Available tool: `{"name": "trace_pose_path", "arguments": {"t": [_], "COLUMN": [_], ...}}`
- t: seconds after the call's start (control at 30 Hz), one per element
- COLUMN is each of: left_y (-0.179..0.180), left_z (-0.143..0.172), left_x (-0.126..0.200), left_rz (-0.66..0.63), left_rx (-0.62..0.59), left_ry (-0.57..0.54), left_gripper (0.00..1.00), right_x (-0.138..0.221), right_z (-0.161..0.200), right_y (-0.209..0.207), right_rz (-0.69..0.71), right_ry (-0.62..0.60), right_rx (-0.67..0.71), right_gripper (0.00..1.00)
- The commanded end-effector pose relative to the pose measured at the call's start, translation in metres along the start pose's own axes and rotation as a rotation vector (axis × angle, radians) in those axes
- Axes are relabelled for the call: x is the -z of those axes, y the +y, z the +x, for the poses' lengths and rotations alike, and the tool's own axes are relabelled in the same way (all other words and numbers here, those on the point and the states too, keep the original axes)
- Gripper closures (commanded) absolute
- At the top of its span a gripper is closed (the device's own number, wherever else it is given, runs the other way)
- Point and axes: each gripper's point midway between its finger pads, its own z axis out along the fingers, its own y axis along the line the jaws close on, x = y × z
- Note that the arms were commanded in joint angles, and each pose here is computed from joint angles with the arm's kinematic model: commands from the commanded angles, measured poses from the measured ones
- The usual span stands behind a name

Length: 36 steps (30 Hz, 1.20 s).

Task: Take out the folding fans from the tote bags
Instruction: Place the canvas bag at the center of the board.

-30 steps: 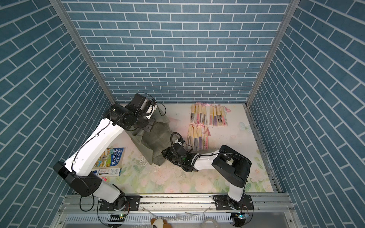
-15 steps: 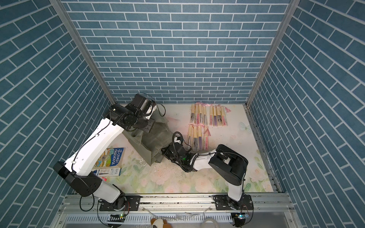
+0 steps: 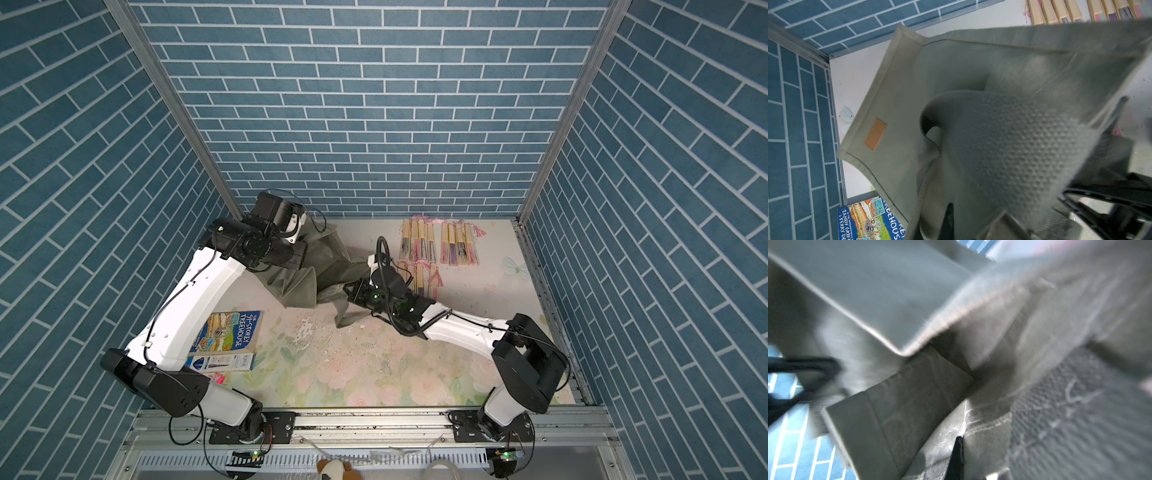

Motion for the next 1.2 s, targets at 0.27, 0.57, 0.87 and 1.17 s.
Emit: {"name": "trace_pose_path", "arguments": {"t": [0.27,0.57,0.87,1.17], "left_y": [-0.005,-0.004,0.037,0.124], "left_z": [0.009,0.024,-0.016,0.029], "left_x": [0.0,-0.023,0.025,0.144], "left_rz": [0.183,0.194,0.028,-0.372], "left_rx": [0.178,0.214,0.255,0.423], "left_ry": [0.014,0.042,-0.252,-1.126], "left_gripper": [1.0,0.96,0.12,0.02], "right_x": [0.038,0.025,0.065,0.188], "right_z": [-0.071,-0.091,-0.118,-0.163], "right_y": [0.021,-0.011,0.013,0.02], "right_rz": [0.083,0.128,0.189,0.387], "right_ry": [0.213,0.243,0.13,-0.428], "right_rx": [0.148,0.093,0.367,0.82], "right_gripper": [1.0,1.0,0.35,0.16]}}
